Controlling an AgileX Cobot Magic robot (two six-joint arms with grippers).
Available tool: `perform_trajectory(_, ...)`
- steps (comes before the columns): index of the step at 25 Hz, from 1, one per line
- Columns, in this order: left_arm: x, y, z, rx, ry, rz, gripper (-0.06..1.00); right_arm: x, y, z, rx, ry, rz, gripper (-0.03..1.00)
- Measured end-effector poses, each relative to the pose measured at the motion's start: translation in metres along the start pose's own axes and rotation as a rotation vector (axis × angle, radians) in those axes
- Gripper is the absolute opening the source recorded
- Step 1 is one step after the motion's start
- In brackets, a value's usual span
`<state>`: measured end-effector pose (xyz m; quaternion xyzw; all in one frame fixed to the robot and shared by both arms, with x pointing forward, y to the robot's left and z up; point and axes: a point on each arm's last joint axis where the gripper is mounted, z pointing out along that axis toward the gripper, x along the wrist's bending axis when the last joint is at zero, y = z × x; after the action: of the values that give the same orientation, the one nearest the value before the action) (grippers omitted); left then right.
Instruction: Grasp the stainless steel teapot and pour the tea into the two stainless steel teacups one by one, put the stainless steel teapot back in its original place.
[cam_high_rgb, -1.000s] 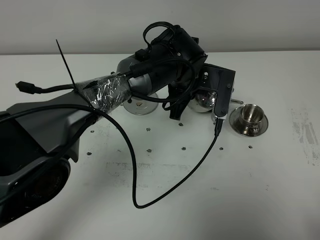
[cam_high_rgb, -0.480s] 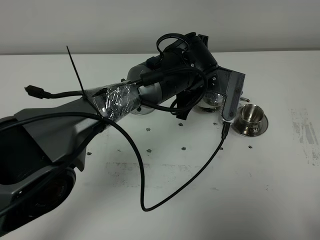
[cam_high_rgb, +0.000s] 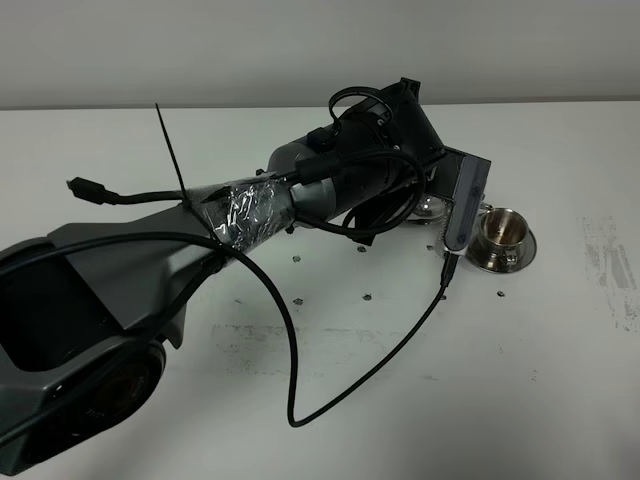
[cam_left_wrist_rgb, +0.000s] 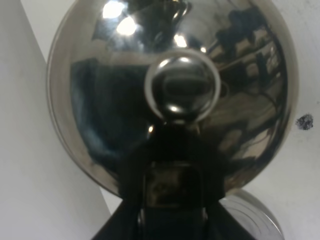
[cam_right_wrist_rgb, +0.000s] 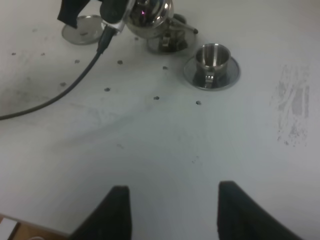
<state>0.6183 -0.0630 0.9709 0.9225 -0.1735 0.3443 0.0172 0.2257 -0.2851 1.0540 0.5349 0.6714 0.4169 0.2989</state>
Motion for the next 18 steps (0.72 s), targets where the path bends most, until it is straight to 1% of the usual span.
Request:
perform_trajectory(4, -0.0021, 0.0041, 0.0007, 0.003, 0.004, 0.007, 0.24, 0.0, 0.0, 0.0, 0.0, 0.0, 0.0, 0.39)
perform_trajectory(18, -0.0013, 0.0098, -0.0022, 0.048, 0.055, 0.039, 0.24, 0.0, 0.0, 0.0, 0.0, 0.0, 0.0, 0.39)
